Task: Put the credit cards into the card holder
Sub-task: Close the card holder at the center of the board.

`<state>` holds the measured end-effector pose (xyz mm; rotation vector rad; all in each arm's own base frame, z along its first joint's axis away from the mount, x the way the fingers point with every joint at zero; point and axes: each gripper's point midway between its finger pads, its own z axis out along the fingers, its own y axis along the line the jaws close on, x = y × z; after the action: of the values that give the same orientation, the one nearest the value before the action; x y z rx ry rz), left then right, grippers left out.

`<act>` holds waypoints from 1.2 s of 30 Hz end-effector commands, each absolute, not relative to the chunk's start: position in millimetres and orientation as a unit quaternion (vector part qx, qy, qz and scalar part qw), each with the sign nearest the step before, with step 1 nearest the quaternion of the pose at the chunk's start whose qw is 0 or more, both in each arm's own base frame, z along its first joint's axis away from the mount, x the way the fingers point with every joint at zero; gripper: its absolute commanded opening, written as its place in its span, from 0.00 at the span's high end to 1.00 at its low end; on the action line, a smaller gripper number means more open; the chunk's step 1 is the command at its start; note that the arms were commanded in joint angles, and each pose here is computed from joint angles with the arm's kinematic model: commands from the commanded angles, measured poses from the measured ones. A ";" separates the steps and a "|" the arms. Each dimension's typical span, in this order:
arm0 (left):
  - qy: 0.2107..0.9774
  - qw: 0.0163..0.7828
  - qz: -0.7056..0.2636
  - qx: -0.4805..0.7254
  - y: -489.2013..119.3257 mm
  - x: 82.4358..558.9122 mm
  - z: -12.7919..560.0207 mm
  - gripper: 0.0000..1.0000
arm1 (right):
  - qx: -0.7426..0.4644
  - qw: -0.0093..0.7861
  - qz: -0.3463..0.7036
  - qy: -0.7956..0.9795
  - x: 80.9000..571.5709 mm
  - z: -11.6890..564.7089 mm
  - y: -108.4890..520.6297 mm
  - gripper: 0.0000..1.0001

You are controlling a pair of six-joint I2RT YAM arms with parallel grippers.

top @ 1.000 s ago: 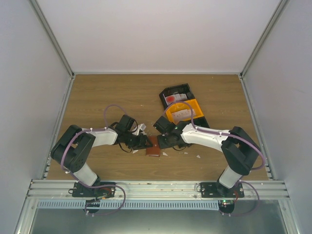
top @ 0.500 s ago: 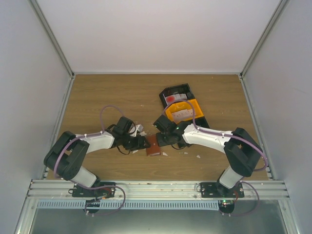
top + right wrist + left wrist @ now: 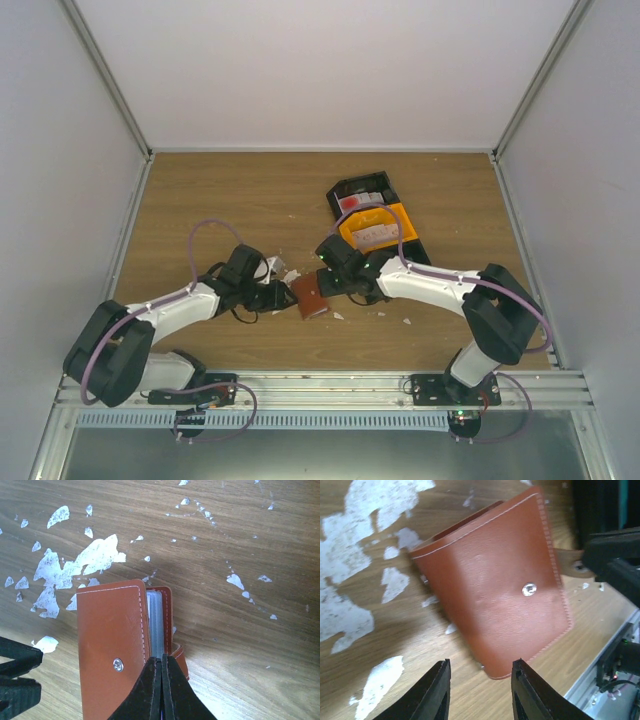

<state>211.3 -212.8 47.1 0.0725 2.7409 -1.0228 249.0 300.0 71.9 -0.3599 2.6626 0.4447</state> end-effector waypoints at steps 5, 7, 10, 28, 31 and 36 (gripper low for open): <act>0.896 0.153 -0.414 0.036 -233.7 223.9 74.7 0.67 | -0.153 0.224 0.183 0.945 248.2 72.3 310.5 0.99; 0.892 0.167 -0.419 0.033 -236.0 230.5 78.3 0.69 | -0.154 0.230 0.190 0.942 248.0 72.4 311.0 1.00; 0.901 0.169 -0.399 0.024 -233.7 239.0 70.4 0.71 | -0.157 0.244 0.200 0.936 250.4 76.9 313.4 0.99; 0.922 0.120 -0.369 0.011 -239.0 245.6 28.5 0.70 | -0.193 0.234 0.242 0.922 241.6 74.1 329.2 0.99; 0.919 0.119 -0.375 0.011 -237.4 240.3 27.0 0.70 | -0.202 0.234 0.227 0.924 244.2 65.4 328.3 0.99; 0.907 0.124 -0.401 0.028 -241.8 233.4 41.1 0.69 | -0.211 0.227 0.212 0.927 246.9 53.0 331.2 0.99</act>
<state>241.5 -241.3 38.2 0.0572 2.6622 -1.1475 242.4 321.0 57.5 -0.5333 2.5792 0.6007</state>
